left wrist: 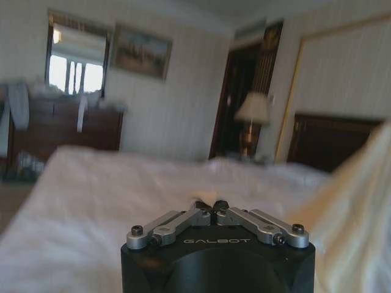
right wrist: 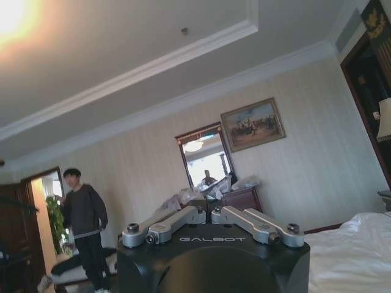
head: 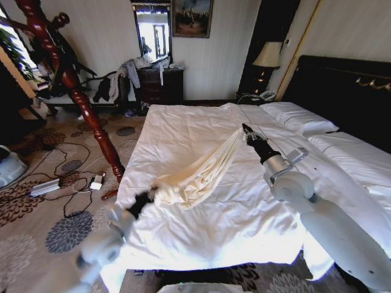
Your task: Pick up the clothes from the bed and hang them on the clothes hanger.
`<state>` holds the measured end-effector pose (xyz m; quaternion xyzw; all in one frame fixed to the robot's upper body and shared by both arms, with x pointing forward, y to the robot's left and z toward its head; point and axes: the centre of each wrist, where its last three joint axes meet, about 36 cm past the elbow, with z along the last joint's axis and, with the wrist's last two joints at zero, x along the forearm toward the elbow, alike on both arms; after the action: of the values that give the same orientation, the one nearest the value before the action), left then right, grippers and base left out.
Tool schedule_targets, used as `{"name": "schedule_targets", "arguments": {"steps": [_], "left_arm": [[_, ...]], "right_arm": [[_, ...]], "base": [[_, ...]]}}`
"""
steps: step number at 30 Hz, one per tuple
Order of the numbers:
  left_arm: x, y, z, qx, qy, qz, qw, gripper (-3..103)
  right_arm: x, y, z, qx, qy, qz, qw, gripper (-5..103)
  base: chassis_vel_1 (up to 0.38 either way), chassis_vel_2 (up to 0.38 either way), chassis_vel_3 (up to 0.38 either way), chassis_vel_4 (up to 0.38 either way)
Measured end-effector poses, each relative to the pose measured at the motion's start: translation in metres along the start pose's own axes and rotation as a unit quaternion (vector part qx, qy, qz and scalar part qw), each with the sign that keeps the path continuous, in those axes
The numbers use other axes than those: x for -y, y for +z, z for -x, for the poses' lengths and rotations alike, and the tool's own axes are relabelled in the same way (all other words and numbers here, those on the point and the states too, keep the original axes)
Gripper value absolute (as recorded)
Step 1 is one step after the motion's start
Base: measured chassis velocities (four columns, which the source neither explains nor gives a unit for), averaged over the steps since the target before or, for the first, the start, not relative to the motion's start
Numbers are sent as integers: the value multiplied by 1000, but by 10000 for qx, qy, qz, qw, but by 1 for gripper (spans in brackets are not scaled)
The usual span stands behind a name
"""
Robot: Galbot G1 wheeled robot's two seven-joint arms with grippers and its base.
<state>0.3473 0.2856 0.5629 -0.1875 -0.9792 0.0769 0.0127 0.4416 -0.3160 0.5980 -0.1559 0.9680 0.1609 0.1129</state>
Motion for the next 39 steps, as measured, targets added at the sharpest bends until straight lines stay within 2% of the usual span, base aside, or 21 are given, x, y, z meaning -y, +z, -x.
{"name": "schedule_targets", "arguments": {"steps": [2, 3, 5, 7, 8, 10, 12, 13, 16, 17, 21, 24, 26, 27, 30, 31, 34, 37, 39], "left_arm": [[-10, -44, 6, 370, 51, 187, 9991, 0], [-10, -44, 6, 370, 51, 187, 9991, 0], [-21, -85, 10, 725, 46, 397, 9966, 0], [-29, -114, 12, 962, 15, 496, 9941, 0], [-29, -114, 12, 962, 15, 496, 9941, 0], [-37, -142, 13, 1190, -21, 566, 9913, 0], [-44, -170, 15, 1436, -55, 649, 9875, 0], [-44, -170, 15, 1436, -55, 649, 9875, 0], [-55, -214, 15, 1837, -147, 812, 9795, 0], [-55, -214, 15, 1837, -147, 812, 9795, 0], [-69, -254, 13, 2148, -266, 865, 9725, 0], [-70, -259, 12, 2160, -278, 847, 9723, 0], [-65, -243, 14, 1996, -243, 867, 9757, 0], [-65, -243, 14, 1996, -243, 867, 9757, 0], [-54, -198, 27, 1557, -177, 870, 9838, 0], [-54, -198, 27, 1557, -177, 870, 9838, 0], [-44, -174, 35, 1294, -102, 853, 9879, 0], [-42, -173, 36, 1276, -95, 882, 9879, 0], [-47, -185, 36, 1394, -175, 894, 9860, 0]], "right_arm": [[2, -10, 1, 95, -37, 74, 9999, 0], [2, -10, 1, 95, -37, 74, 9999, 0], [5, -19, 1, 270, -186, 37, 9995, 0], [7, -29, 1, 454, -397, -24, 9982, 0], [7, -29, 1, 454, -397, -24, 9982, 0], [6, -42, 1, 668, -668, -42, 9955, 0], [0, -59, 1, 929, -1017, -89, 9904, 0], [0, -59, 1, 929, -1017, -89, 9904, 0], [-8, -95, 5, 1444, -1504, -319, 9775, 0], [-8, -95, 5, 1444, -1504, -319, 9775, 0], [-17, -143, 10, 1933, -1620, -393, 9669, 0], [-21, -145, 7, 1833, -1540, -479, 9697, 0], [-26, -121, 0, 1396, -1363, -613, 9789, 0], [-26, -121, 0, 1396, -1363, -613, 9789, 0], [-32, -72, -17, 654, -1043, -647, 9903, 0], [-32, -72, -17, 654, -1043, -647, 9903, 0], [-35, -50, -27, 351, -916, -700, 9927, 0], [-35, -49, -29, 317, -898, -736, 9927, 0], [-35, -57, -27, 409, -886, -769, 9923, 0]], "base": [[0, 0, 0, 0], [0, 0, 0, 0], [0, 0, 0, 0], [0, 0, 0, 0], [0, 0, 0, 0], [0, 0, 0, 0], [0, 0, 0, 0], [0, 0, 0, 0], [0, 0, 0, 0], [0, 0, 0, 0], [0, 0, 0, 0], [0, 0, 0, 0], [0, 0, 0, 0], [0, 0, 0, 0], [0, 0, 0, 0], [0, 0, 0, 0], [0, 0, 0, 0], [0, 0, 0, 0], [0, 0, 0, 0]]}}
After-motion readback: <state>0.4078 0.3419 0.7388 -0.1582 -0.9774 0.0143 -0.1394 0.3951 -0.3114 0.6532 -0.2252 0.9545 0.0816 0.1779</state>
